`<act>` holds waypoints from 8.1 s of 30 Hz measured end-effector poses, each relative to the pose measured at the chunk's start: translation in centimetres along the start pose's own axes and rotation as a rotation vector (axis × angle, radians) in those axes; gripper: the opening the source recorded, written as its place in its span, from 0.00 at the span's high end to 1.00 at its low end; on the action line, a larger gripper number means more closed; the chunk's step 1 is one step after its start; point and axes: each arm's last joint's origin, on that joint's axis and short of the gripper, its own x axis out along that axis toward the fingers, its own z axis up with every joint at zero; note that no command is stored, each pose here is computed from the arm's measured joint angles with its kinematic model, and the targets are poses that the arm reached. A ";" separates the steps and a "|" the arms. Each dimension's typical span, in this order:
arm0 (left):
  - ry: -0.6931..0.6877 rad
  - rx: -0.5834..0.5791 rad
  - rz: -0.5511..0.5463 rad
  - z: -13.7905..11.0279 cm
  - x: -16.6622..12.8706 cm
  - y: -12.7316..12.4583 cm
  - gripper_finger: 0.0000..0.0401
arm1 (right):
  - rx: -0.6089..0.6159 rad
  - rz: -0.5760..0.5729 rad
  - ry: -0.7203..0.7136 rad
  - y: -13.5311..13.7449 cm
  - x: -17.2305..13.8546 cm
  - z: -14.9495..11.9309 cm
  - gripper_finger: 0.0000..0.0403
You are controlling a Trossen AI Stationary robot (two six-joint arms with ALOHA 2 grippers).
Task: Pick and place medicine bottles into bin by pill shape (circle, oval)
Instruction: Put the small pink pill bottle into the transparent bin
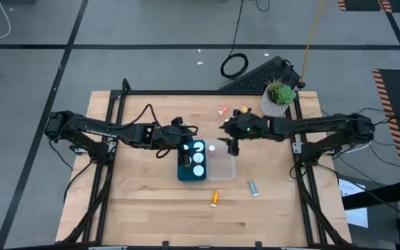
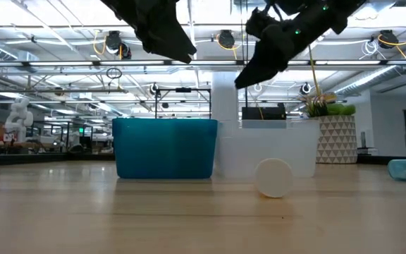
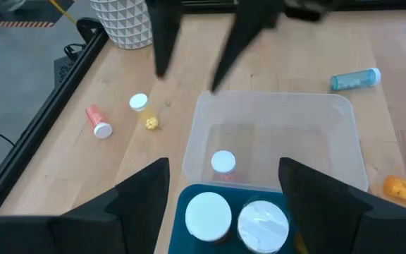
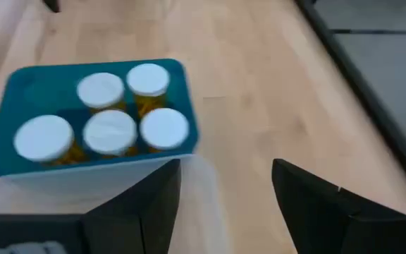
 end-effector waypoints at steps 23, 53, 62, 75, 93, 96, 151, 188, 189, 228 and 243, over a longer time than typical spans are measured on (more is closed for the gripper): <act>-0.006 -0.001 0.000 0.0 0.1 0.0 0.32 | -0.095 -0.096 0.130 -11.0 -1.0 -3.0 0.47; 0.019 0.028 0.001 -0.2 0.1 0.0 0.32 | -0.458 0.206 0.324 -19.6 8.8 -6.4 0.47; 0.018 0.038 0.002 -0.2 0.1 0.0 0.32 | -0.454 0.221 0.345 -19.8 10.7 -8.0 0.49; 0.019 0.038 0.002 -0.2 0.1 0.0 0.32 | -0.359 0.212 0.391 -19.6 10.8 -8.4 0.71; 0.018 0.038 0.012 -0.2 0.1 0.0 0.32 | -0.008 0.112 0.278 -17.8 1.9 -2.3 0.75; 0.012 0.036 0.012 -0.1 0.1 0.0 0.32 | 0.073 0.162 0.167 -16.0 -0.2 -2.0 0.75; -0.641 -0.194 -0.261 1.2 9.3 -5.3 0.33 | 0.143 0.368 -0.815 5.4 -3.8 -6.4 0.75; -0.572 -0.119 -0.281 0.6 9.7 -5.4 0.40 | 0.170 0.376 -0.808 5.5 -3.5 -5.7 0.74; -0.573 -0.119 -0.284 0.7 9.7 -5.4 0.40 | 0.169 0.377 -0.809 5.5 -3.5 -5.7 0.74; -0.580 -0.151 -0.246 0.8 9.8 -4.7 0.68 | 0.154 0.368 -0.754 5.5 -3.2 -6.1 0.75; -0.570 -0.135 -0.244 0.7 9.8 -4.8 0.71 | 0.136 0.358 -0.751 5.5 -3.1 -6.2 0.74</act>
